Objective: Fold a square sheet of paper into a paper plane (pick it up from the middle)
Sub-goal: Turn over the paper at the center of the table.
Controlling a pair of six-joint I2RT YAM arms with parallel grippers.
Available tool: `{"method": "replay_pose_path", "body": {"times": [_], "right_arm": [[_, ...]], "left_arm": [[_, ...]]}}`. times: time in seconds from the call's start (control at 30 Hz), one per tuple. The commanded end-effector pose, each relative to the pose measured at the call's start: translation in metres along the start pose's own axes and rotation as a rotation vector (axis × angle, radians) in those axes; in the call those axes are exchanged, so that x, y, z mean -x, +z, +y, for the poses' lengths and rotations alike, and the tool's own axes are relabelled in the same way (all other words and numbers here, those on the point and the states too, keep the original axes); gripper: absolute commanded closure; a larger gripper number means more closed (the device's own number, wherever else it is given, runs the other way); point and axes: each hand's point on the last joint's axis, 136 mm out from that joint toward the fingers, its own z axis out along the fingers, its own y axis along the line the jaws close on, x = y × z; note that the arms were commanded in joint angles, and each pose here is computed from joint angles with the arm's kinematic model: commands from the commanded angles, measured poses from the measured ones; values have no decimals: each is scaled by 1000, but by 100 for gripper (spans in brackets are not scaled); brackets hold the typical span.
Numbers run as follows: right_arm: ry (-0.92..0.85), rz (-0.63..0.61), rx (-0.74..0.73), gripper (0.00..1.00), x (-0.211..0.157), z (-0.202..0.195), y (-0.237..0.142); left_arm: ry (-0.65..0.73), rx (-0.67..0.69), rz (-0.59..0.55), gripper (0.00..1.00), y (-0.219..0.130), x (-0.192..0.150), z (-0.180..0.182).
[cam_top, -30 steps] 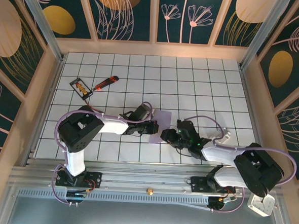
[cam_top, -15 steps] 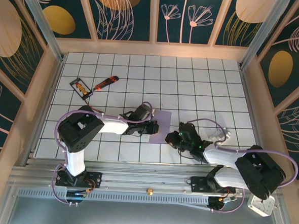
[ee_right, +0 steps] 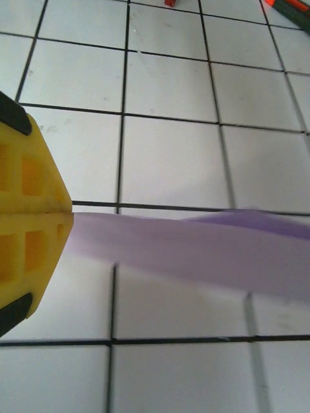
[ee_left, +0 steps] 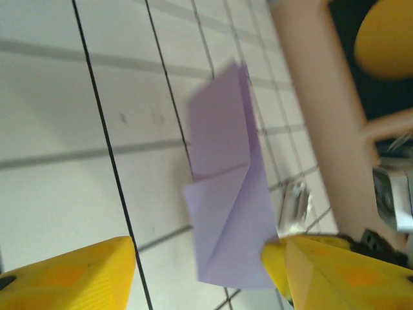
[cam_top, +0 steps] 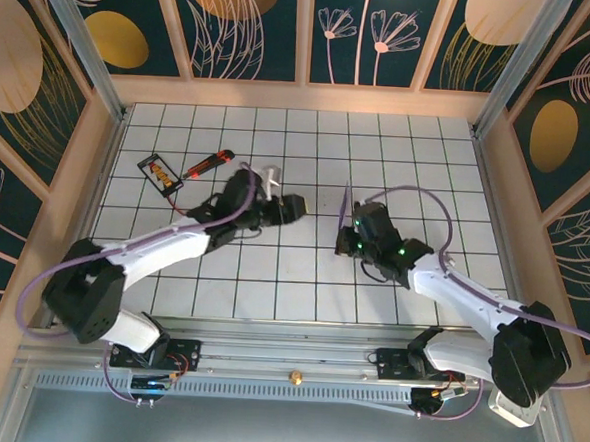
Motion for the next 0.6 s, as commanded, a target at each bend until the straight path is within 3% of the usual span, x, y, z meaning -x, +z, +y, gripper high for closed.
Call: {"method": "replay_pose_path", "body": {"times": [0.0, 0.2, 0.37, 0.57], "right_arm": [[-262, 128, -227, 100, -19, -27, -8], [-407, 251, -278, 100, -51, 1, 14], [-455, 312, -121, 100, -95, 45, 36], [-396, 328, 73, 100, -119, 77, 42]], "left_arm": [[-74, 88, -51, 37, -17, 15, 29], [-186, 135, -100, 37, -34, 17, 59], [-230, 125, -28, 45, -30, 1, 63], [-292, 65, 103, 58, -14, -34, 64]]}}
